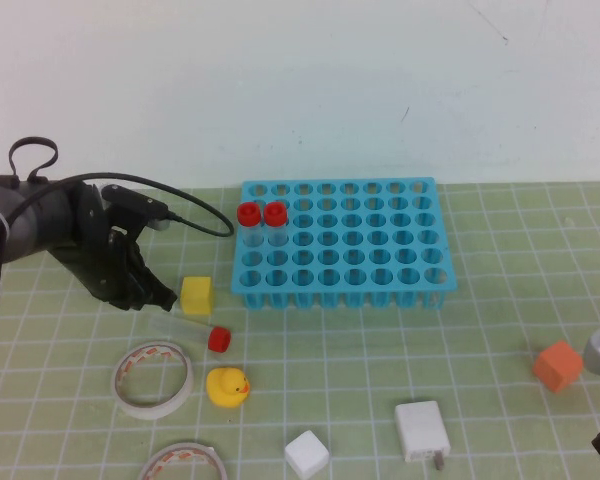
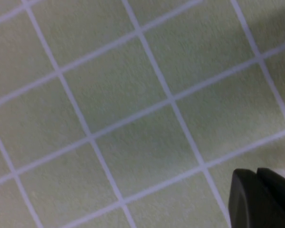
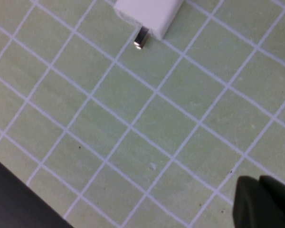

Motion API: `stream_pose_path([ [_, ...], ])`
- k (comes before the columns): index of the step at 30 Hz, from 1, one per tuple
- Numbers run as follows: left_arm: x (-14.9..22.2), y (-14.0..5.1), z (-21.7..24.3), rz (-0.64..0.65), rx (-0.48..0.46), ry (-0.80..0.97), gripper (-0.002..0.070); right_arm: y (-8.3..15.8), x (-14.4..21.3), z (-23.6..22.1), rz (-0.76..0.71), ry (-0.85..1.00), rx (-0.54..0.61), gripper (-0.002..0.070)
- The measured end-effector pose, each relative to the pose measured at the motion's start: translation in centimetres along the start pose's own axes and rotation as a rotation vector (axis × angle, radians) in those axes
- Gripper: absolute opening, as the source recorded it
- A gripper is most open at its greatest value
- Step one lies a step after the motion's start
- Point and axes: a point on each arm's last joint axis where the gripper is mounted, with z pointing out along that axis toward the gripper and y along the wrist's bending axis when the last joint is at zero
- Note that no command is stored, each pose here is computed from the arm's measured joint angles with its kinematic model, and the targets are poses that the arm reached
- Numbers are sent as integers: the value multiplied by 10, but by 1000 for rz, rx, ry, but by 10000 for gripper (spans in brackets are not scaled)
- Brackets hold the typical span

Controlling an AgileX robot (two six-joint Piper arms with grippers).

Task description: Place the test tubes

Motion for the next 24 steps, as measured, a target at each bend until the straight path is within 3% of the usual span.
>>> stream_pose_path([
  [17, 7, -28, -2, -26, 186, 110, -1, 0, -3, 0, 26, -28, -6, -1],
  [20, 5, -23, -3, -43, 159, 106, -1, 1, -3, 0, 27, -29, -7, -1],
  [24, 3, 2, -7, -146, 80, 93, -1, 1, -3, 0, 28, -30, -8, -1],
])
